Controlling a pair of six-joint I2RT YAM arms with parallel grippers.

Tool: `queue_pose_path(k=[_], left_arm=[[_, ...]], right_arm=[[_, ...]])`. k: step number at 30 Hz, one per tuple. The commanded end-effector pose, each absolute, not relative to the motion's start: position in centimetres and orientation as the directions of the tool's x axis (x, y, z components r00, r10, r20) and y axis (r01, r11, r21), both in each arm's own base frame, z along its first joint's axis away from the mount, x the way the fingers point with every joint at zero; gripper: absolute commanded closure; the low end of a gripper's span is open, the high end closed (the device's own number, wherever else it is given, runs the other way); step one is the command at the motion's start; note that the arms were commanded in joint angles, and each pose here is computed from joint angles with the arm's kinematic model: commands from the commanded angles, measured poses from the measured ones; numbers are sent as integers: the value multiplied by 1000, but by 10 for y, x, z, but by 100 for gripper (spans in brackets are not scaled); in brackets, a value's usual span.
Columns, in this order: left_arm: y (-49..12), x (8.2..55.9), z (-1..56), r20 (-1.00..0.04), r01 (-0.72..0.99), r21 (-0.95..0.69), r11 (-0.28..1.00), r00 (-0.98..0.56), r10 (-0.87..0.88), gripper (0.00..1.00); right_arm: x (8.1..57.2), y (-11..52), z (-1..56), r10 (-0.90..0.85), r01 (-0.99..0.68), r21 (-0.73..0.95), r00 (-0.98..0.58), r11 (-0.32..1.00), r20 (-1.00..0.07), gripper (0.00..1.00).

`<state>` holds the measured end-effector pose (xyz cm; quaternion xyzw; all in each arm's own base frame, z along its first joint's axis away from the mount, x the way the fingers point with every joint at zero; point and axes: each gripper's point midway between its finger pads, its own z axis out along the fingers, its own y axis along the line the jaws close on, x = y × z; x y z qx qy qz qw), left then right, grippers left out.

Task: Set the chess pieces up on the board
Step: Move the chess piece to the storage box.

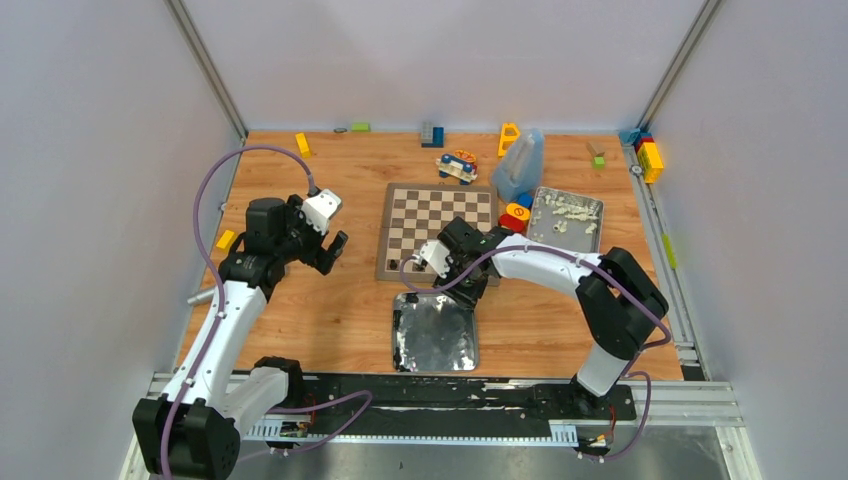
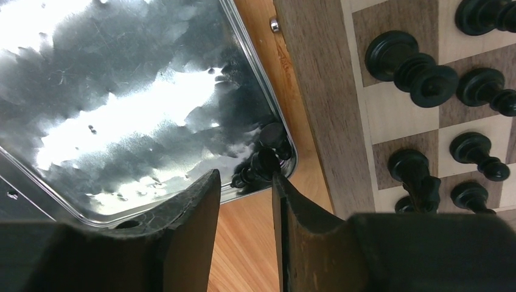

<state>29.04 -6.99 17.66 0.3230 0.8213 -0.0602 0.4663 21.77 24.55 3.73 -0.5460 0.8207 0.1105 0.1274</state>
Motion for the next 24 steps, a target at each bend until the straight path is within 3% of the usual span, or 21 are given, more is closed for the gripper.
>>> queue_pose_path(k=[1, 24], left_arm=[[-71, 293, 187, -824, 586, 226, 778, -311, 473, 0], [-71, 295, 185, -820, 592, 230, 772, -309, 481, 0]], right_arm=[[212, 246, 29, -867, -921, 68, -385, 384, -317, 63], [191, 244, 11, -896, -933, 117, -359, 339, -261, 65]])
